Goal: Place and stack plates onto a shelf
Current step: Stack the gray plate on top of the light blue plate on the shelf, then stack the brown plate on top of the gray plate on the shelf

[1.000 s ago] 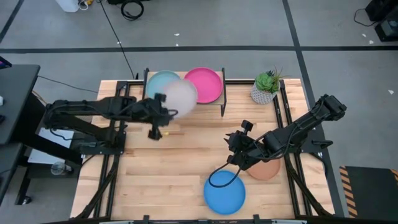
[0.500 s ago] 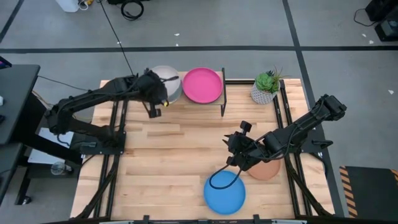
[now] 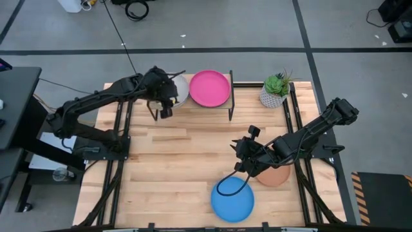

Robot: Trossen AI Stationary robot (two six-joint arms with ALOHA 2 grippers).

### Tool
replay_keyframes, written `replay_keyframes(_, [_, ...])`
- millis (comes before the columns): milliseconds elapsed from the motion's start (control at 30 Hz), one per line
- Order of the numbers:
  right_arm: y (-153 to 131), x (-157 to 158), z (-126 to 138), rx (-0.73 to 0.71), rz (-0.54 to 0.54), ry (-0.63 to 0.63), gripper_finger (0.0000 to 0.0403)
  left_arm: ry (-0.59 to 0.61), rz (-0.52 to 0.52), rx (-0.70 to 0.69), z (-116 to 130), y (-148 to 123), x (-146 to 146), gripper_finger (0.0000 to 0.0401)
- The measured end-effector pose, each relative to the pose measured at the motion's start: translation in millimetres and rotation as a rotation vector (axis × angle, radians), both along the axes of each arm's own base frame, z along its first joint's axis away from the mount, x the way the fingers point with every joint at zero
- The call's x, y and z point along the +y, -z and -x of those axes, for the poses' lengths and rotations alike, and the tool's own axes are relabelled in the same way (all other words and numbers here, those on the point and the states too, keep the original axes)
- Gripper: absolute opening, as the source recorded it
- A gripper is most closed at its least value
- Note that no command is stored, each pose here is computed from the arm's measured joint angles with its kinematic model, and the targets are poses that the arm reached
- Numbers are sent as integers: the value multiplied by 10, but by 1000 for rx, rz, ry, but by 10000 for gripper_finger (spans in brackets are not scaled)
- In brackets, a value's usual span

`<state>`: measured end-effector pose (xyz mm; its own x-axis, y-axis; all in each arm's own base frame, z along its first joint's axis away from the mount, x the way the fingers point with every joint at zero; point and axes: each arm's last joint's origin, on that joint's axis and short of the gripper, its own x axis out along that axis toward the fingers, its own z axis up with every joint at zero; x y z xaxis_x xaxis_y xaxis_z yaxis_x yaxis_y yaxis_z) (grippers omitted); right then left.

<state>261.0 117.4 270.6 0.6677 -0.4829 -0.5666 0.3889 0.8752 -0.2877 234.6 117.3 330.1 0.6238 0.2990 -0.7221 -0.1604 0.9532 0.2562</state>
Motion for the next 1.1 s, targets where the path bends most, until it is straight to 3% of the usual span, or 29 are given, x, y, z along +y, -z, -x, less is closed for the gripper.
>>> replay_keyframes(167, [1,-1,1,5,4,-3,89,82,-26,-12,-41,-39,-153,159])
replay_keyframes(400, [0,-11,-4,8,15,-5,89,383,144,-44,-324,64,-643,150])
replay_keyframes(567, [7,-30,-4,23,12,-4,89,554,84,50,-680,362,-1224,142])
replay_keyframes(733, [35,-23,9,72,-68,-38,89,722,14,125,-920,722,-1779,142])
replay_keyframes(833, [86,-59,41,173,-178,-59,89,747,-35,169,-946,857,-1995,142])
replay_keyframes(967, [185,-162,120,311,-340,25,89,707,-60,203,-915,908,-2116,142])
replay_keyframes(1100, [364,-244,231,464,-396,56,89,684,-35,246,-859,930,-2168,142])
